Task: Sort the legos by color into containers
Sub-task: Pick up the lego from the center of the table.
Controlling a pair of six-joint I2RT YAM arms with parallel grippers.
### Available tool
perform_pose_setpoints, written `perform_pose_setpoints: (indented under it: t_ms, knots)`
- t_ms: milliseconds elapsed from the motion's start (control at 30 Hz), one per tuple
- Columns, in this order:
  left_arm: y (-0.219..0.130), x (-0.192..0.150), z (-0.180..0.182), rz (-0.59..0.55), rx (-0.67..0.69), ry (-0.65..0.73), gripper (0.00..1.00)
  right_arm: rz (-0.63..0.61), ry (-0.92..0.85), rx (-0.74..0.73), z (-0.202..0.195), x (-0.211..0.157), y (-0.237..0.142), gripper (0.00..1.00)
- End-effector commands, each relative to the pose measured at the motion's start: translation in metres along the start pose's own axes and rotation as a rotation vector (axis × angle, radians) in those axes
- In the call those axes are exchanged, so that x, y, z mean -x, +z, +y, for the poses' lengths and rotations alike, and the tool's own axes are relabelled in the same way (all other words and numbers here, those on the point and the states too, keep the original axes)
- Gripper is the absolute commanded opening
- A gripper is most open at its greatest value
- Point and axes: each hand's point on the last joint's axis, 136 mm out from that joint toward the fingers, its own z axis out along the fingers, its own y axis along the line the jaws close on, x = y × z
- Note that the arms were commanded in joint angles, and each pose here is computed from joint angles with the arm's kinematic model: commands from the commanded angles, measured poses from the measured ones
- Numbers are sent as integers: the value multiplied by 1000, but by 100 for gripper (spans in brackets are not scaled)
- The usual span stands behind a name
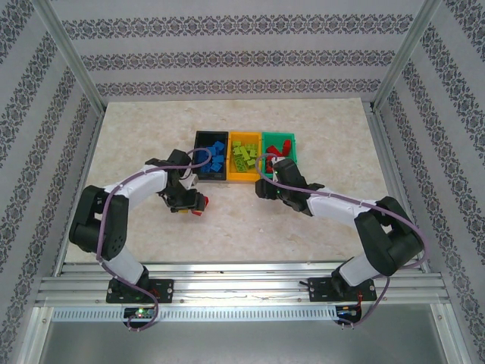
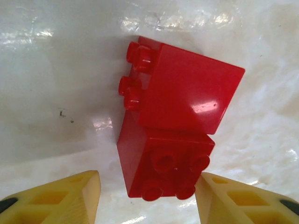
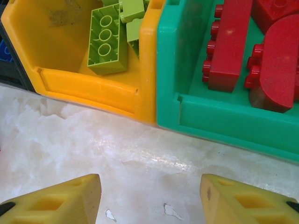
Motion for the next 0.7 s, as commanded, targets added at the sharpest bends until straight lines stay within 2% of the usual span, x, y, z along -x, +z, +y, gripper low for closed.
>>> perform_pose_setpoints:
  t_ms: [0,367,467,667]
  knots:
    - [-2,0,1,7,71,42,55,-20,-31,-8,4,7,3,59]
    - [2,7,-6,-2,51,61,40,-36,-39,-25,1,6,-7,59]
    - [-3,7,-13,-11,30,70,33,-41,-36,-30,-1,5,-11,59]
    - [-23,3,-27,-53,-9,70,31,-57,0,-33,-13,1,-23,59]
